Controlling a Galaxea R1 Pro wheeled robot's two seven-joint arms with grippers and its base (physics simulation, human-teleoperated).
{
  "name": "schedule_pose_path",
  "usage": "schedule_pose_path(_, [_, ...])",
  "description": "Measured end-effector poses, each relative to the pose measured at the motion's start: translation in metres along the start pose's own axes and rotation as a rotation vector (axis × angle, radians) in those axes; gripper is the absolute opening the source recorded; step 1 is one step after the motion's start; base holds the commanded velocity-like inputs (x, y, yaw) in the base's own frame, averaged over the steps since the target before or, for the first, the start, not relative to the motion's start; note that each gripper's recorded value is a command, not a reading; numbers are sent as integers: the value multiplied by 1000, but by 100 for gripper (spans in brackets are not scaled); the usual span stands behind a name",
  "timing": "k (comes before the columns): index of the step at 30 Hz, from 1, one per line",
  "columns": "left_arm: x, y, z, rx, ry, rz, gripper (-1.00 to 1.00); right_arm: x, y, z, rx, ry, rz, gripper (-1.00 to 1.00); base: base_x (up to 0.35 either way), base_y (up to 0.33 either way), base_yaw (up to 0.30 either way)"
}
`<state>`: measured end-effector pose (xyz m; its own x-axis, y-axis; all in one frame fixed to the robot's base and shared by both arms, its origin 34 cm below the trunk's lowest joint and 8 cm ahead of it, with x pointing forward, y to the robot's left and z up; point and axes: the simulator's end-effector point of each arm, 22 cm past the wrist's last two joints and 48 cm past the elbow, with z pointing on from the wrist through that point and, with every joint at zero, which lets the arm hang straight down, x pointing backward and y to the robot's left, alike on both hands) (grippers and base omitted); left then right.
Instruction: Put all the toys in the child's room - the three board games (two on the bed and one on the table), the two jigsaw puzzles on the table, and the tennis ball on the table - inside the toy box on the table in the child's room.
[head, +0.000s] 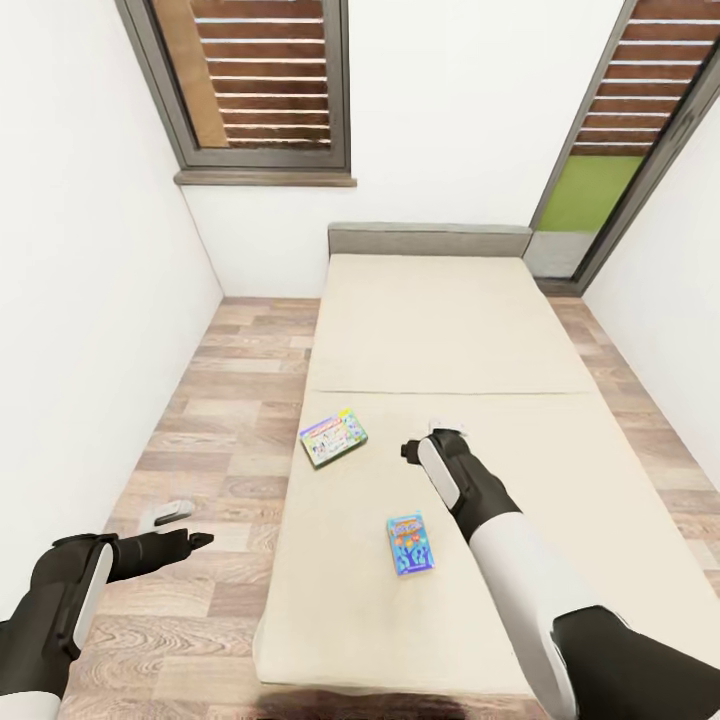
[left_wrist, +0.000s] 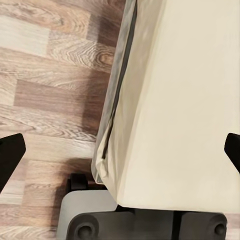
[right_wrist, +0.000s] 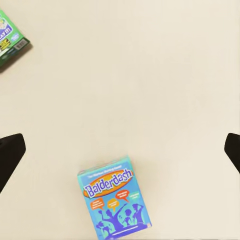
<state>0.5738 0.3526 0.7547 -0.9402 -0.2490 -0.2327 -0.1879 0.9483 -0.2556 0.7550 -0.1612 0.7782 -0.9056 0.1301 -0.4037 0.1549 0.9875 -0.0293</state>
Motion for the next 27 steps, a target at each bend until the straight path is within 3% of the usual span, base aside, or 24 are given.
schedule_pose_path(8, [5, 2, 5, -3, 12, -3, 100, 26, -7, 24, 29, 17, 21, 100, 0, 0, 0])
schedule_pose_path(27, [15, 9, 16, -14, 42, -9, 100, 31, -10, 41, 41, -24, 52, 100, 0, 0, 0])
